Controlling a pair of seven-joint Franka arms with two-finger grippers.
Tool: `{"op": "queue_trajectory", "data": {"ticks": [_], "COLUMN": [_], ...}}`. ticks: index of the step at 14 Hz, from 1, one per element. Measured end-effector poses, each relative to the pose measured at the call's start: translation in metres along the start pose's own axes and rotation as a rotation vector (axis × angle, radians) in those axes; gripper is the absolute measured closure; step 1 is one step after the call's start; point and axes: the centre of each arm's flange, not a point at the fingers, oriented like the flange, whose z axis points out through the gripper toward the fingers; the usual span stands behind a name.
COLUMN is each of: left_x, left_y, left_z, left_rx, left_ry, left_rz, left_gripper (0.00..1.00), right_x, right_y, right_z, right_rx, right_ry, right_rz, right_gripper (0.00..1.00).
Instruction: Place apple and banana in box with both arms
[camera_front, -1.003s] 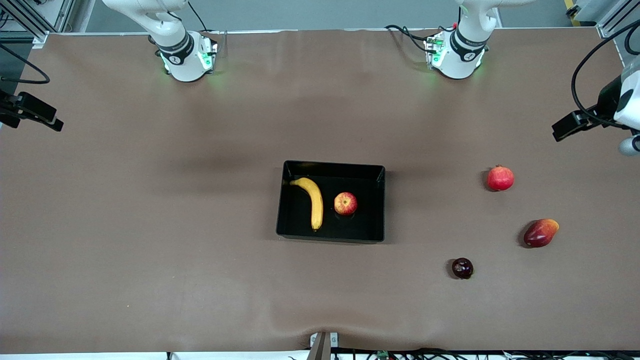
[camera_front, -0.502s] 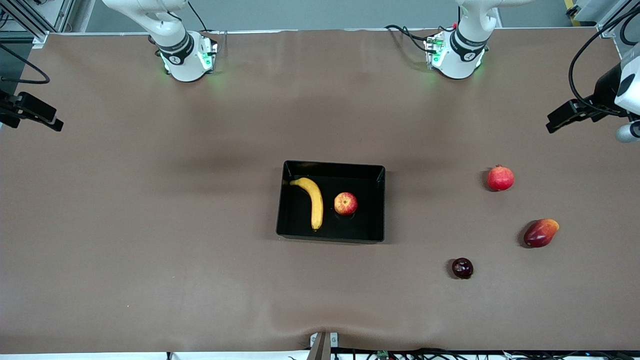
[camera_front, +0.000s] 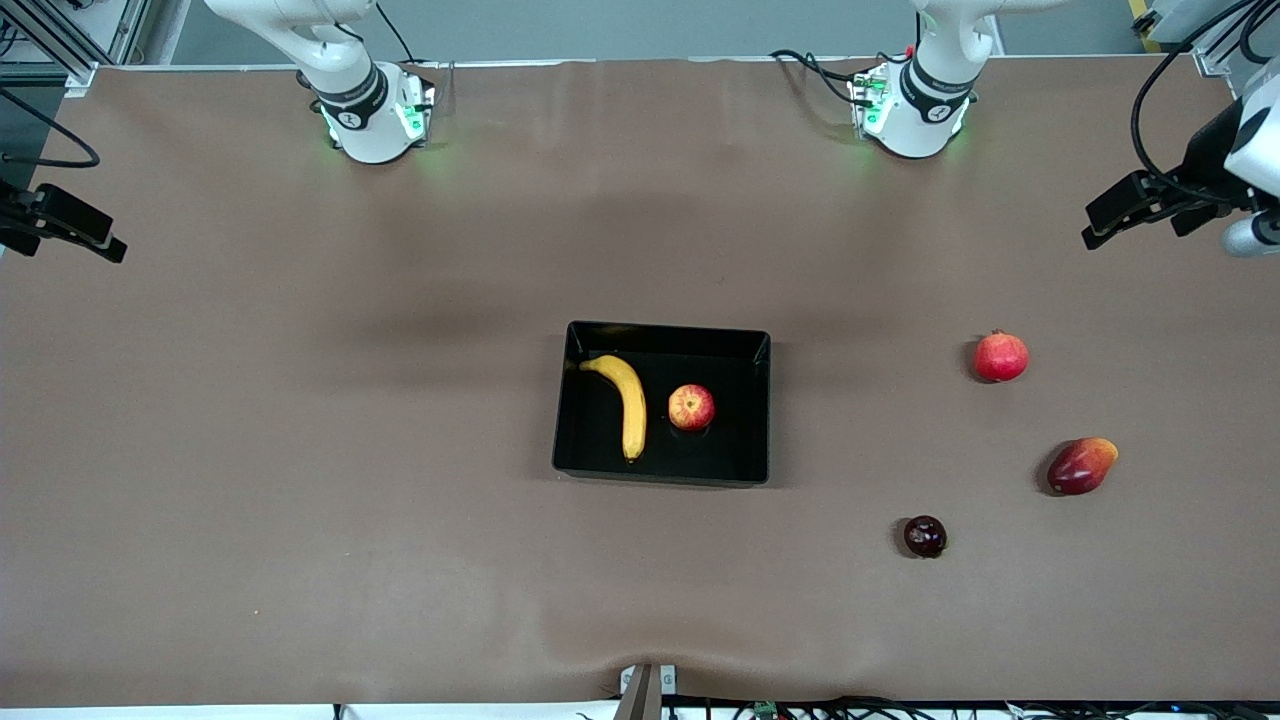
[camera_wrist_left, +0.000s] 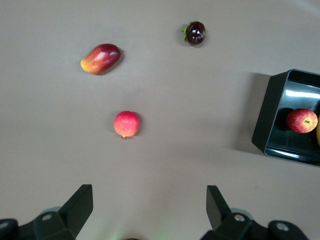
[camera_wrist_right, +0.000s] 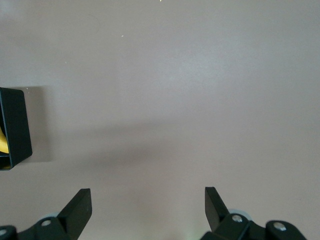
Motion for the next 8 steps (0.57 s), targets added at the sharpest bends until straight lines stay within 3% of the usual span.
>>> {"op": "queue_trajectory", "data": {"ticks": [8], "left_x": [-0.0061], "left_y": [-0.0024], "left_z": [-0.0096], "left_rx": [0.008], "left_ry": [-0.026], "left_rz": [0.0], "left_gripper": [0.0], "right_x": [0.0001], "right_y": [0.0005], "right_z": [0.0], "right_rx": [0.0], "right_ry": [0.0], "right_rz": [0.001], "right_gripper": [0.0]}}
